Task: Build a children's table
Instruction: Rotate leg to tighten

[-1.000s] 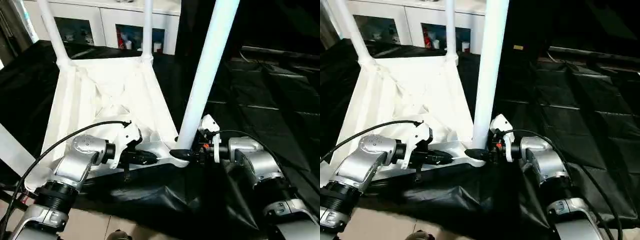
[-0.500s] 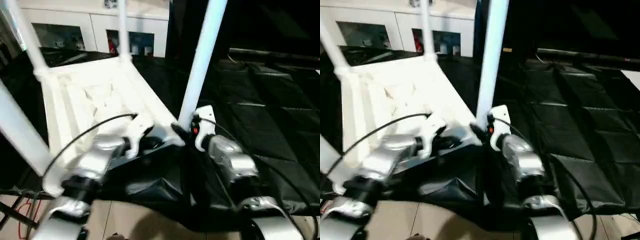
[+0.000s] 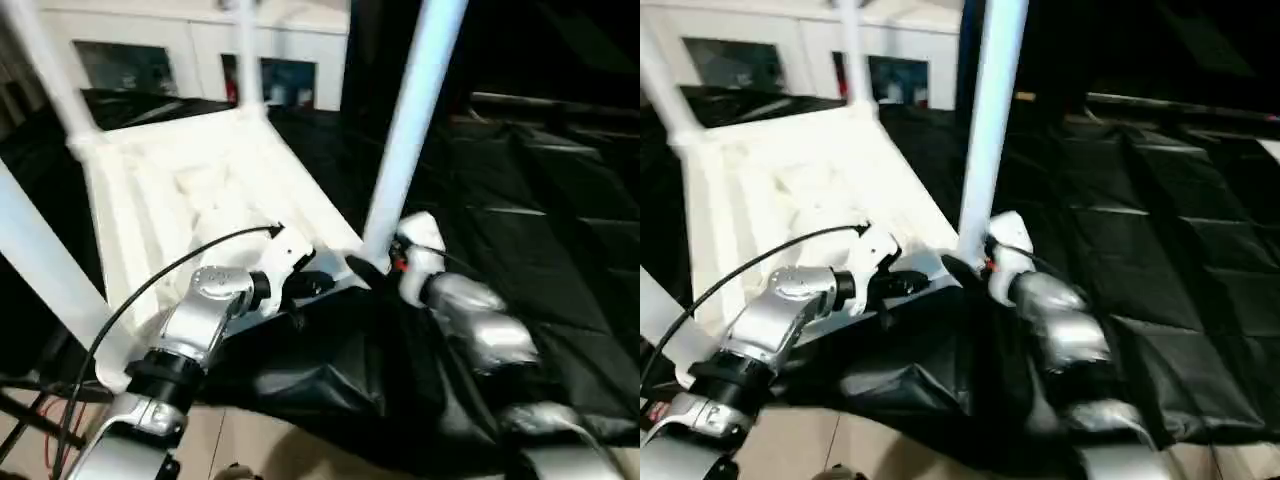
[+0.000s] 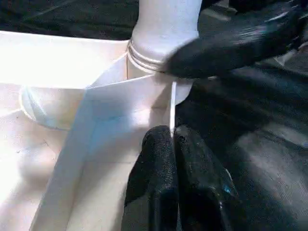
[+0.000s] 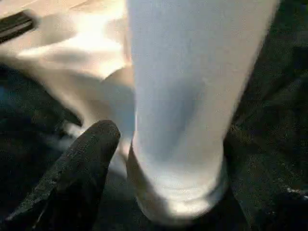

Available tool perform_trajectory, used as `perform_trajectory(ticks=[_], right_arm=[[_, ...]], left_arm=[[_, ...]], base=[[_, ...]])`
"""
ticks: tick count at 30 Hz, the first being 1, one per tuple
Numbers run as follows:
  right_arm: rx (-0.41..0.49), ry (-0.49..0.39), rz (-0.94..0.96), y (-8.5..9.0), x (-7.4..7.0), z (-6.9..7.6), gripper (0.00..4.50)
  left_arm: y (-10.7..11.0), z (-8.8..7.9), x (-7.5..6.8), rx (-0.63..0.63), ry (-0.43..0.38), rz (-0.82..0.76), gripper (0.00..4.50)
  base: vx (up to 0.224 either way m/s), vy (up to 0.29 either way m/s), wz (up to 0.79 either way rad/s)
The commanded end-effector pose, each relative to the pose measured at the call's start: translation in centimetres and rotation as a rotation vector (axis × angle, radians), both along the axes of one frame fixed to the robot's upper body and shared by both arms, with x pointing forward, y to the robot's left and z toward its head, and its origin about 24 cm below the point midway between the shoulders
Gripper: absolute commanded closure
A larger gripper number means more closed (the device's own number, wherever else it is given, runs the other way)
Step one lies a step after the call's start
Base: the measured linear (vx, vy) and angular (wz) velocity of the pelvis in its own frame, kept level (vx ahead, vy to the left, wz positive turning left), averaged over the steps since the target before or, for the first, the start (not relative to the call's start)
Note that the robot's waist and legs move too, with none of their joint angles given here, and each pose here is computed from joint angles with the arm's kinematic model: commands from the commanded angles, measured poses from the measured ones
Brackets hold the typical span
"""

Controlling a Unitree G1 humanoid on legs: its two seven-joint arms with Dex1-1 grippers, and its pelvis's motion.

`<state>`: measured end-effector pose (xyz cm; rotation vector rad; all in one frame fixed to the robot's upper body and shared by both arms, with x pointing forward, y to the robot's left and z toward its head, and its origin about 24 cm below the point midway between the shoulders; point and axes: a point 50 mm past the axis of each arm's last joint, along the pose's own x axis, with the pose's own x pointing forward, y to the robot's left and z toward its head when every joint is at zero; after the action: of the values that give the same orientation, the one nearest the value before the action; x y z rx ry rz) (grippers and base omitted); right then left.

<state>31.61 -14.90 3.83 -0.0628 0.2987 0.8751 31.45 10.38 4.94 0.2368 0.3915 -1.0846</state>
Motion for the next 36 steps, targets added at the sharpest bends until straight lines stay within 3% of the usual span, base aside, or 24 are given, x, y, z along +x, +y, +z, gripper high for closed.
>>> perform_trajectory(ticks=[1,9,14,19,22,27,31,36], right_arm=[[0.016,0.018,0.153,-1.0,-1.3,0.6,0.83],[-0.043,0.041,0.176,-5.7,-2.7,2.0,0.83],[-0.035,0.022,0.150,-6.5,-2.8,2.6,0.83],[0.039,0.055,0.222,-4.4,-3.2,2.5,0.83],[0.062,0.082,0.243,-3.6,-3.3,2.3,0.43],[-0.003,0.007,0.177,-2.0,-1.9,1.9,0.05],[-0.052,0.013,0.162,-0.8,-1.3,1.4,0.05],[-0.032,0.011,0.165,0.2,-0.6,1.2,0.21]], left_arm=[[-0.2,1.2,0.2,-0.051,-0.066,-0.019,4.50],[0.6,1.2,-0.2,-0.037,-0.053,-0.084,4.50],[0.7,1.2,-0.8,-0.033,-0.047,-0.154,4.50],[0.6,1.2,-1.3,-0.037,-0.038,-0.211,4.50],[0.5,1.1,-1.4,-0.038,-0.033,-0.220,4.50],[0.3,0.9,-1.7,-0.037,-0.026,-0.236,4.50],[0.3,0.8,-1.9,-0.034,-0.023,-0.239,4.50],[0.4,0.7,-2.1,-0.024,-0.017,-0.241,4.50]], base=[[0.000,0.000,0.00],[0.000,0.000,0.00],[0.000,0.000,0.00],[0.000,0.000,0.00],[0.000,0.000,0.00],[0.000,0.000,0.00],[0.000,0.000,0.00],[0.000,0.000,0.00]])
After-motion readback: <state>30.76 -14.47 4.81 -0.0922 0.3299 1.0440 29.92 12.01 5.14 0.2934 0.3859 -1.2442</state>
